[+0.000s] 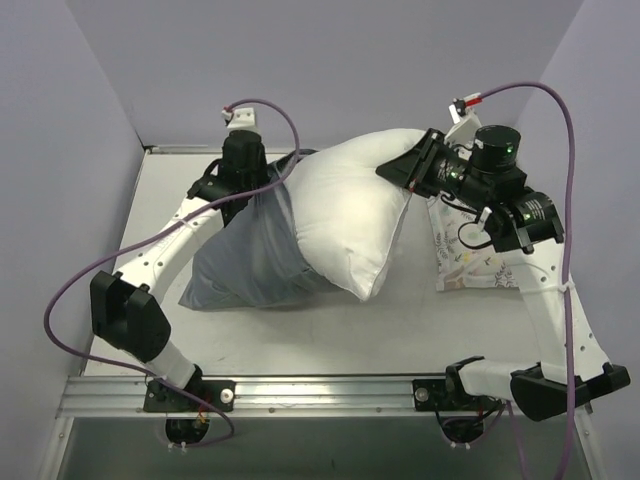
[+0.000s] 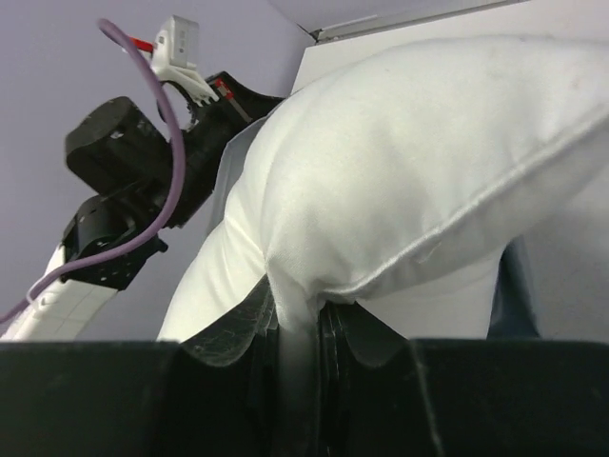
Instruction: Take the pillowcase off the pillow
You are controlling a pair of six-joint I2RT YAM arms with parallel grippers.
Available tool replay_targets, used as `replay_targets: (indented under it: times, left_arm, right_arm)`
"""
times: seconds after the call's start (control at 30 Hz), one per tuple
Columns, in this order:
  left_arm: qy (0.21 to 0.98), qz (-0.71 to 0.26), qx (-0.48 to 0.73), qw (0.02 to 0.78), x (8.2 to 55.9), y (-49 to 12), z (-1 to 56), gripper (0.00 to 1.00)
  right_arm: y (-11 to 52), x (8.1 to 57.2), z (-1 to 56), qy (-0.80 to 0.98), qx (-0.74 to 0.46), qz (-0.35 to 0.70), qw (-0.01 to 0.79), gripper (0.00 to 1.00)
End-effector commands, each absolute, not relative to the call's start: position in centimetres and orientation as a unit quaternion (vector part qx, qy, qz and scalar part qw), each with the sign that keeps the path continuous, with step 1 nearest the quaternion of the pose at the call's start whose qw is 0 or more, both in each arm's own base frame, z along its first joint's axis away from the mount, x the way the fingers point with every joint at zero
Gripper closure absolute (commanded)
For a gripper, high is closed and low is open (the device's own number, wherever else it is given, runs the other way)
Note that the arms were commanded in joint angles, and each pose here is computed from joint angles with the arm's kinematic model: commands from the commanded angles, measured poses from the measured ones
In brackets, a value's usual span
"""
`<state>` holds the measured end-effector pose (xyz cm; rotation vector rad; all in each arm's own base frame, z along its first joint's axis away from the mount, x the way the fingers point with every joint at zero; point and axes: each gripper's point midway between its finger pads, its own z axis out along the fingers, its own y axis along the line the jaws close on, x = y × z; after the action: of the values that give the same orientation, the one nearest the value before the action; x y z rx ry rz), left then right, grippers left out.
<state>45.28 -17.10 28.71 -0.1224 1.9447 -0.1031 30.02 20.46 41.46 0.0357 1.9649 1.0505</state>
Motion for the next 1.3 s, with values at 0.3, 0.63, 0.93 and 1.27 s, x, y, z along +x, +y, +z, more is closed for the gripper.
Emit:
replay_targets:
  times: [0.3, 0.63, 0.93, 1.27]
  left_arm:
    - [0.854, -0.011, -0.186, 0.485, 45.1, -6.1, 19.9, 1.0]
    - [0.783, -0.18, -0.079, 0.59, 33.2, -15.2, 30.8, 0.03]
    - [0.75, -0.3, -0.076, 0.584, 25.0, -21.0, 28.6, 0.03]
    - [0.799, -0.153, -0.166, 0.557, 26.0, -16.0, 20.8, 1.0]
  right_arm:
    - [15.1, 29.5, 54.8, 0.685, 0.051, 0.435, 0.583, 1.0]
    - [15.9, 33.1, 52.5, 0.708, 0.075, 0.425, 0.559, 1.0]
    - [17.0, 34.0, 49.6, 0.735, 0.078, 0.396, 0.545, 1.0]
    - [16.3, 34.0, 49.2, 0.743, 0.083, 0.376, 0.548, 1.0]
